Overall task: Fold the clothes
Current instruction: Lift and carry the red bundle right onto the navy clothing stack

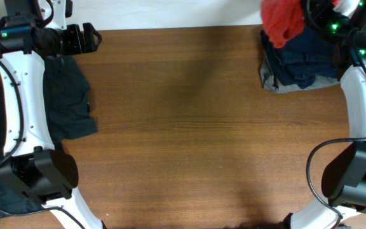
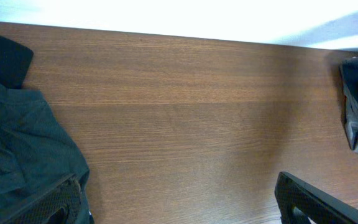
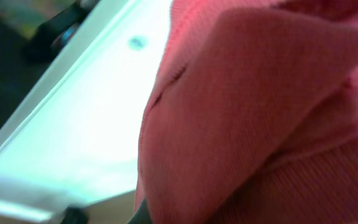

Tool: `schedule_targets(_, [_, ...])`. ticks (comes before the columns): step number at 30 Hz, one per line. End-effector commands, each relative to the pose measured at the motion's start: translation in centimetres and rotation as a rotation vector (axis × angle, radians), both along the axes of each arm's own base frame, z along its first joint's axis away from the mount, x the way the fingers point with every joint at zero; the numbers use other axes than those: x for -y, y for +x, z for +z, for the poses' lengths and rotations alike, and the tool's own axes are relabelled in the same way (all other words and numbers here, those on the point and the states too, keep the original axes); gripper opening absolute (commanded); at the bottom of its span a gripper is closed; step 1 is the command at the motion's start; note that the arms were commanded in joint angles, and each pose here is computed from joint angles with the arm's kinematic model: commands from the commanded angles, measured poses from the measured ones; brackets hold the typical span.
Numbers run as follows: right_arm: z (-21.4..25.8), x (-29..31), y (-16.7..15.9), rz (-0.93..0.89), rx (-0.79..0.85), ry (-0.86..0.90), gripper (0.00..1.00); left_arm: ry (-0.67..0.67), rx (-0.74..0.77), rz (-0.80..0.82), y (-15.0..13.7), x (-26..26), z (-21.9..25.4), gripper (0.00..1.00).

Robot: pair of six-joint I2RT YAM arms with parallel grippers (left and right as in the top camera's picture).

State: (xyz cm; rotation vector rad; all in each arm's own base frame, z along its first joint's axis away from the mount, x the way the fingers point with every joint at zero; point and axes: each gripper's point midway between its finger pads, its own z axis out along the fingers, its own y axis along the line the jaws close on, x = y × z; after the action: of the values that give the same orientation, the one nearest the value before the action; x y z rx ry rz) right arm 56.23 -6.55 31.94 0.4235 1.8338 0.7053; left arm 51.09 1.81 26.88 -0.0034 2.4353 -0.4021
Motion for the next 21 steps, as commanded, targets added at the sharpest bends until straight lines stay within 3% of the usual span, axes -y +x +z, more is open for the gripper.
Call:
schedule_targets(1, [1.0, 2.2, 1.2, -0.102, 0.044, -0.014, 0.04, 0.019, 0.045, -0.014, -0.3, 0.1, 1.7, 0.99])
schedule_targets(11, [-3.6, 6.3, 4.4, -0.037, 0.134, 0.025, 0.04, 0.019, 0.046, -0.014, -0.3, 0.1, 1.7, 0.99])
schedule_targets(21, [-13.9, 8.7, 5.7, -0.015, -0.004, 0.134, 0.04, 0.019, 0.050, -0.015, -0.2, 0.1, 1.7, 0.99])
